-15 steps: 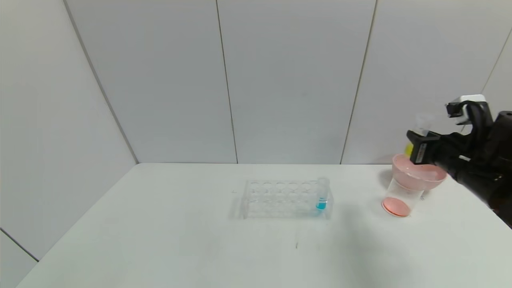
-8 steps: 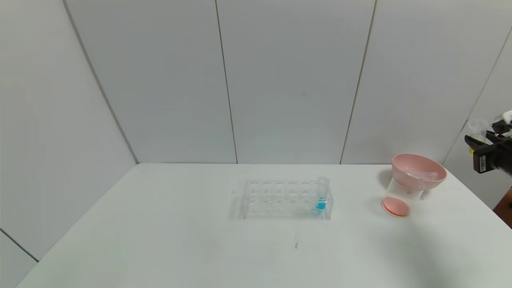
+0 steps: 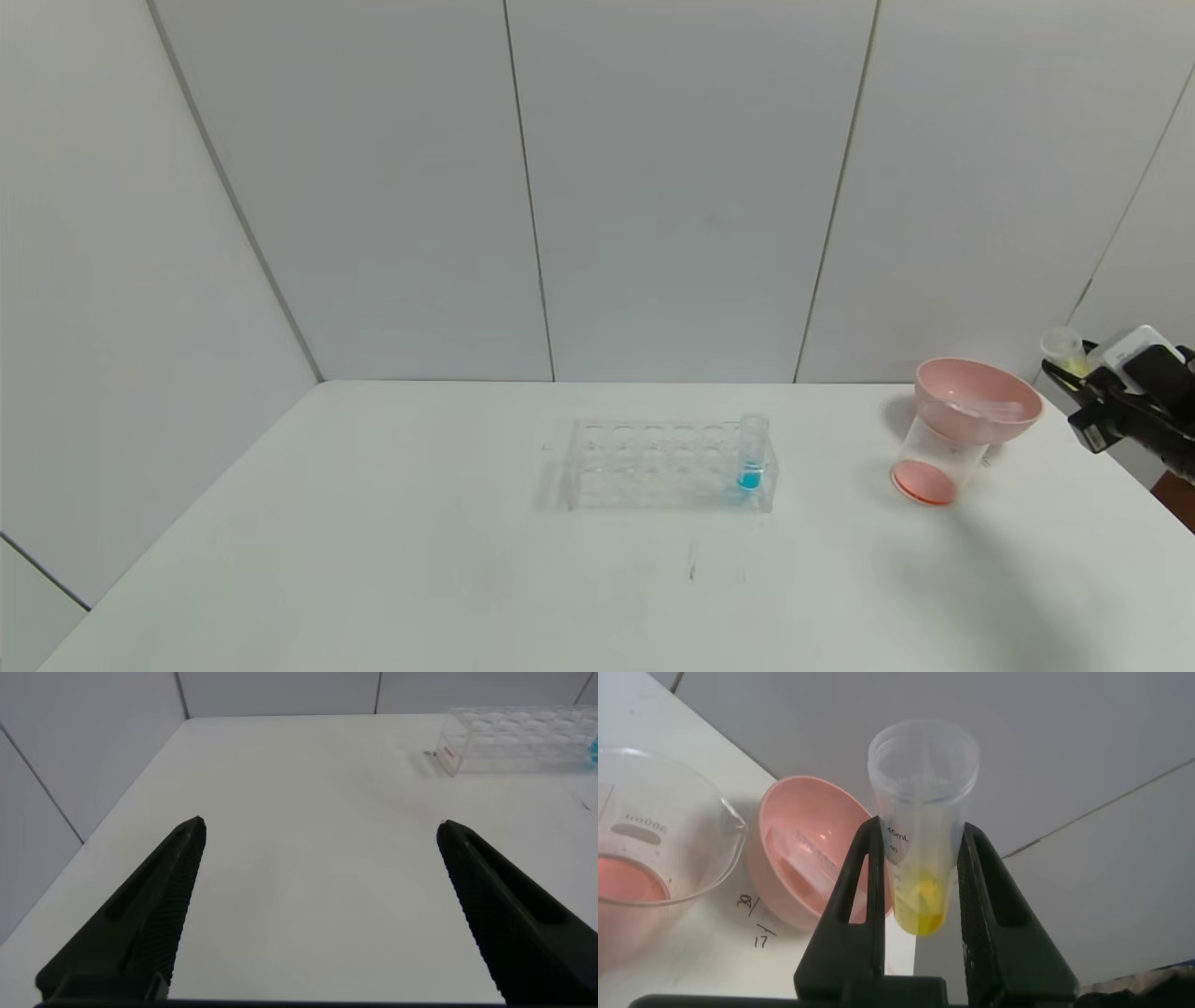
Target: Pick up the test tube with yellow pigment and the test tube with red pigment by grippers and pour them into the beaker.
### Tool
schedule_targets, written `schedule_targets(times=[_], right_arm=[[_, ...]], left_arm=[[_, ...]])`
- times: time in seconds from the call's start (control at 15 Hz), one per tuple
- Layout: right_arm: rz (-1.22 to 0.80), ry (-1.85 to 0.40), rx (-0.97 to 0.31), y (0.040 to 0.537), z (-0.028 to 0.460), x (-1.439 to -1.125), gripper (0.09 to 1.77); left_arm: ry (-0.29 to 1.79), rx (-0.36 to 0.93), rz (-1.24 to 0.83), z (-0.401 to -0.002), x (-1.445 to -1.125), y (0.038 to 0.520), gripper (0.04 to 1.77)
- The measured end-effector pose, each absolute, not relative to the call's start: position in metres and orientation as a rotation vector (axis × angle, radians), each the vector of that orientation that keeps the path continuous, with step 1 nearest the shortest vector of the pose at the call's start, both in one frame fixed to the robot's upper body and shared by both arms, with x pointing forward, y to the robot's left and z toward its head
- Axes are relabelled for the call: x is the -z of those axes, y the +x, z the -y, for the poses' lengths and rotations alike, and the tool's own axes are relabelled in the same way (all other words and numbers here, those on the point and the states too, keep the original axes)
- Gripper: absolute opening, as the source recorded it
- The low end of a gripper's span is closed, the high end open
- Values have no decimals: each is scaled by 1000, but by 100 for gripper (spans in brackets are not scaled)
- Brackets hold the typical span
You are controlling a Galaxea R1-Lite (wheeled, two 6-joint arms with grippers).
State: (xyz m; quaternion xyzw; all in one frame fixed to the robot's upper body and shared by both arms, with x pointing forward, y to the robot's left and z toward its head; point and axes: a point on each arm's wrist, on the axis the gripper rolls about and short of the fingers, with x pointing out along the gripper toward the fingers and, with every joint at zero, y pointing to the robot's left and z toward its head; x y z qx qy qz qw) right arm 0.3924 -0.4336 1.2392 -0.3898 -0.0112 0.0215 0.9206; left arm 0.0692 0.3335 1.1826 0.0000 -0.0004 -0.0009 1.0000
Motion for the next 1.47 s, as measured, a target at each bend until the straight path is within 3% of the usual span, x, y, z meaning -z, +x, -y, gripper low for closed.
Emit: schedule_targets(times=[0.53,1.47], right_arm=[[40,-1022,-105,397,419,-1233,53],[54,-1079,-123,400,413,-1233,53]], left_arm=[[0,2,1,-333,-1183,69,176],[0,2,1,-333,-1183,69,176]])
